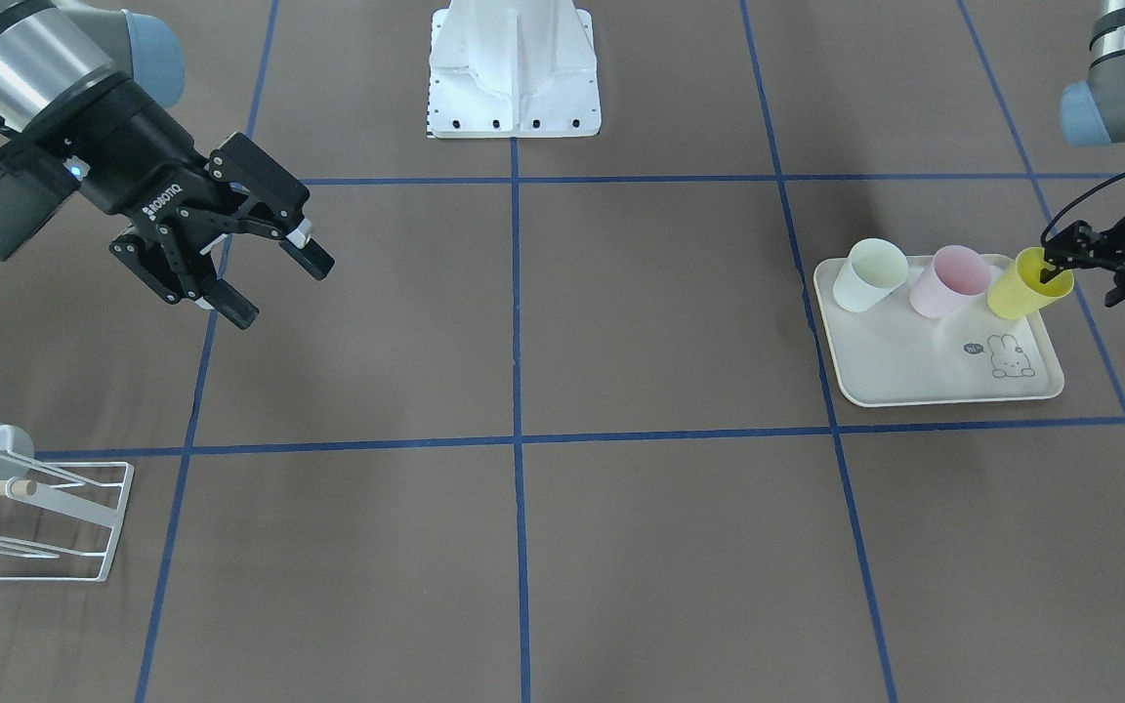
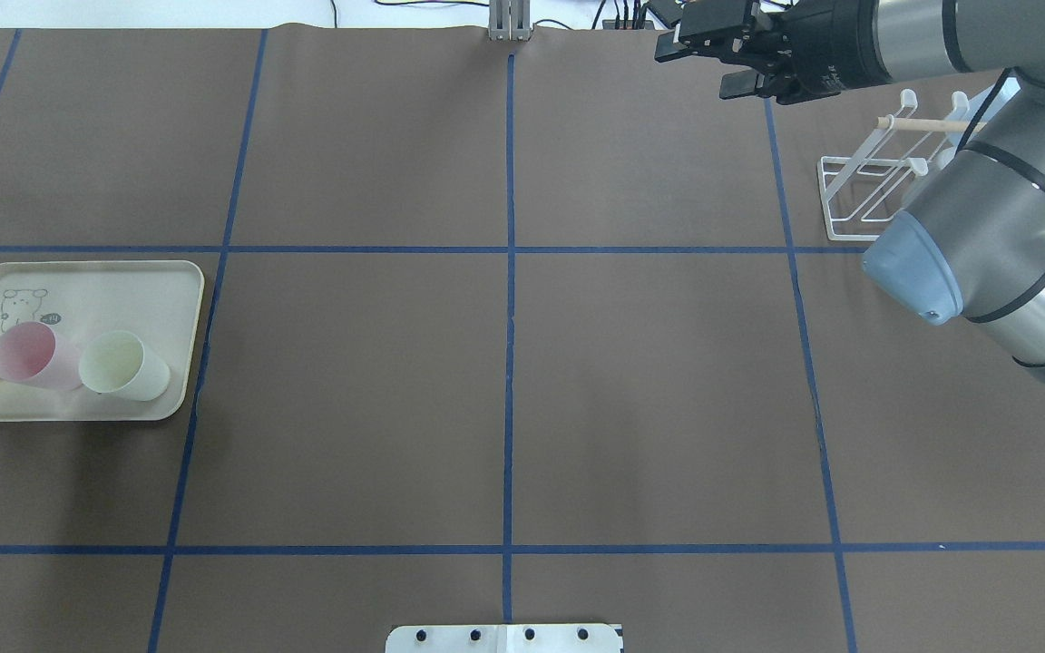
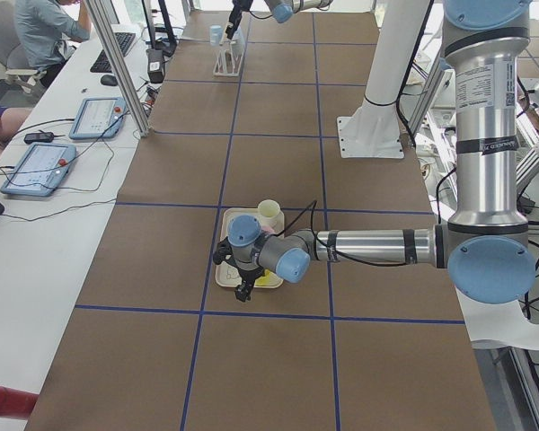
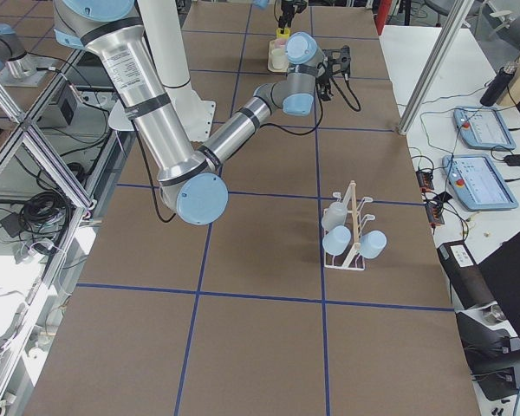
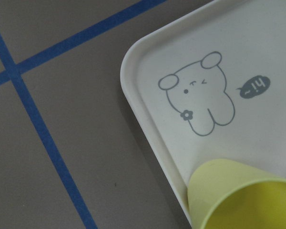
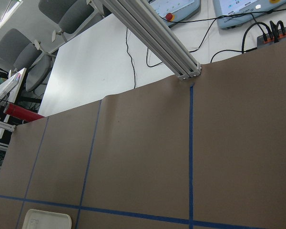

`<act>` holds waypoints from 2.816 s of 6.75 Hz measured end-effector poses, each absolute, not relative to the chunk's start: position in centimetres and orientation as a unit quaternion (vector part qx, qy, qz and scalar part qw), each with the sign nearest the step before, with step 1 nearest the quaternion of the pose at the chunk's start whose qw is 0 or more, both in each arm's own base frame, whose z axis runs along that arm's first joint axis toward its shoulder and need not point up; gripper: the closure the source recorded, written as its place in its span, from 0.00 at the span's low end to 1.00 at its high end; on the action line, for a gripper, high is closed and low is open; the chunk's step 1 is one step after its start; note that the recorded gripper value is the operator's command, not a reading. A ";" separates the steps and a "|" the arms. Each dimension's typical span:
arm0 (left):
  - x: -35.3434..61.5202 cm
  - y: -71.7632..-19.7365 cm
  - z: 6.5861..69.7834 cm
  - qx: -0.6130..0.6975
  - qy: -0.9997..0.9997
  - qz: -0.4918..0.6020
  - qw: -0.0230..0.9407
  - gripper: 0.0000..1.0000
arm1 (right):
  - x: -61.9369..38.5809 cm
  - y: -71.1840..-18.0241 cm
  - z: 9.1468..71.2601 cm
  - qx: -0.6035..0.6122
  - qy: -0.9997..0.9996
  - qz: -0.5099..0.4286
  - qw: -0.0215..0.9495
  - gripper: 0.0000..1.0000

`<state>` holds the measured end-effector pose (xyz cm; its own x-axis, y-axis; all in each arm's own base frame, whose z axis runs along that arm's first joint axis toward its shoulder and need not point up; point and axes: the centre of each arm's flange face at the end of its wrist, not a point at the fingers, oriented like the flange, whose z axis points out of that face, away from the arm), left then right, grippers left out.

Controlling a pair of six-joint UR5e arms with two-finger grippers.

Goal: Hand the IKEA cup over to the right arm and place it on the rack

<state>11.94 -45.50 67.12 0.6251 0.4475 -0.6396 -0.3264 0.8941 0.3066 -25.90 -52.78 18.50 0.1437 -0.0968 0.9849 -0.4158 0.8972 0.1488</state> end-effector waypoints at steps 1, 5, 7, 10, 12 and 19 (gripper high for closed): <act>12.0 -45.6 66.8 0.083 0.378 0.217 0.896 0.18 | -25.9 -52.8 18.5 0.199 -0.645 0.109 0.729 0.00; 12.1 -45.5 62.9 0.072 0.375 0.214 0.899 0.51 | -25.9 -52.8 18.5 0.198 -0.645 0.109 0.730 0.00; 12.0 -45.5 62.7 0.066 0.372 0.213 0.901 0.50 | -25.9 -52.8 18.5 0.198 -0.645 0.109 0.730 0.00; 12.2 -45.5 63.5 0.057 0.371 0.211 0.903 0.49 | -25.9 -52.8 18.5 0.198 -0.645 0.109 0.730 0.00; 12.4 -45.6 64.2 0.051 0.370 0.210 0.903 0.69 | -25.9 -52.8 18.5 0.198 -0.645 0.109 0.730 0.00; 10.7 -45.7 59.1 0.043 0.353 0.190 0.915 1.00 | -25.8 -52.8 18.3 0.199 -0.646 0.109 0.729 0.00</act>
<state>10.73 -45.73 59.07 0.6778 0.3782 -0.6305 -0.3179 0.9240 0.2125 -25.85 -52.79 18.34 0.1420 -0.0990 0.9849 -0.4155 0.8971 0.1501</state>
